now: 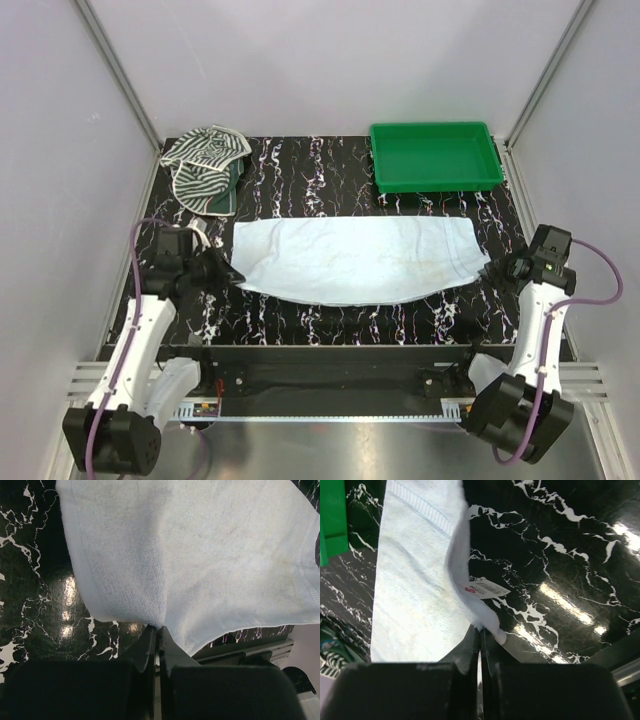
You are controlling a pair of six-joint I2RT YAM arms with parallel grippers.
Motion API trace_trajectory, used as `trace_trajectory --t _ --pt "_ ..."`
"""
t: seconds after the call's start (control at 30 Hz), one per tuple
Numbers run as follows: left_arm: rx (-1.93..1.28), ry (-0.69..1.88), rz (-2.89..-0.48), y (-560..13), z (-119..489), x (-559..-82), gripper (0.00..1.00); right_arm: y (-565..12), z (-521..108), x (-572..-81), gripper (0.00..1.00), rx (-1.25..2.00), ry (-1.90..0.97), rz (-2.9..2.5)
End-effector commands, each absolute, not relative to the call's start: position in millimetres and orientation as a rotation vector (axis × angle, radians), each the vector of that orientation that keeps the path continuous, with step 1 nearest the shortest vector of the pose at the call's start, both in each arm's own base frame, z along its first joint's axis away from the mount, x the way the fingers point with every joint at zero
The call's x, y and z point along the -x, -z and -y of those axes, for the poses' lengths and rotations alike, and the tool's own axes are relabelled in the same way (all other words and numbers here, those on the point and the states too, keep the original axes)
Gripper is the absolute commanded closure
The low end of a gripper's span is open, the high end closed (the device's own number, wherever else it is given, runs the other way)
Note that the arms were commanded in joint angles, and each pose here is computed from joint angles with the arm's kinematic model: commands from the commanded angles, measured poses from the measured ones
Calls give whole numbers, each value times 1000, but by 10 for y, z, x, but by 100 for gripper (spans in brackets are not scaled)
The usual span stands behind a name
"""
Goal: Roll the towels
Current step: Fold the towel
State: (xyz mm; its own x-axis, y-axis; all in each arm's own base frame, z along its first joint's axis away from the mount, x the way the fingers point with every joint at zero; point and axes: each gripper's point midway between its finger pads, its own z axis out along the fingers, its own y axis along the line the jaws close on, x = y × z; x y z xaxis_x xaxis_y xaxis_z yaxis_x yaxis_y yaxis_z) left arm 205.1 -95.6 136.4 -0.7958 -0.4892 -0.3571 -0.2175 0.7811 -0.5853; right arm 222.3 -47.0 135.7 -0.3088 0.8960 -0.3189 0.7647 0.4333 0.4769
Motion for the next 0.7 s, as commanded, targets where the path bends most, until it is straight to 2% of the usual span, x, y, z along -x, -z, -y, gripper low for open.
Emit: trace_trajectory --t 0.0,0.3,0.67 --pt "473 785 -2475 -1506 1025 -2136 100 -1311 371 -2425 100 -1351 -456 -2187" --pt "395 718 -2607 -1516 1010 -2991 100 -1431 551 -3263 100 -1267 -567 -2225" --pt "421 637 -2682 -1327 956 -3703 100 -1158 605 -3897 100 -1282 -590 -2301"
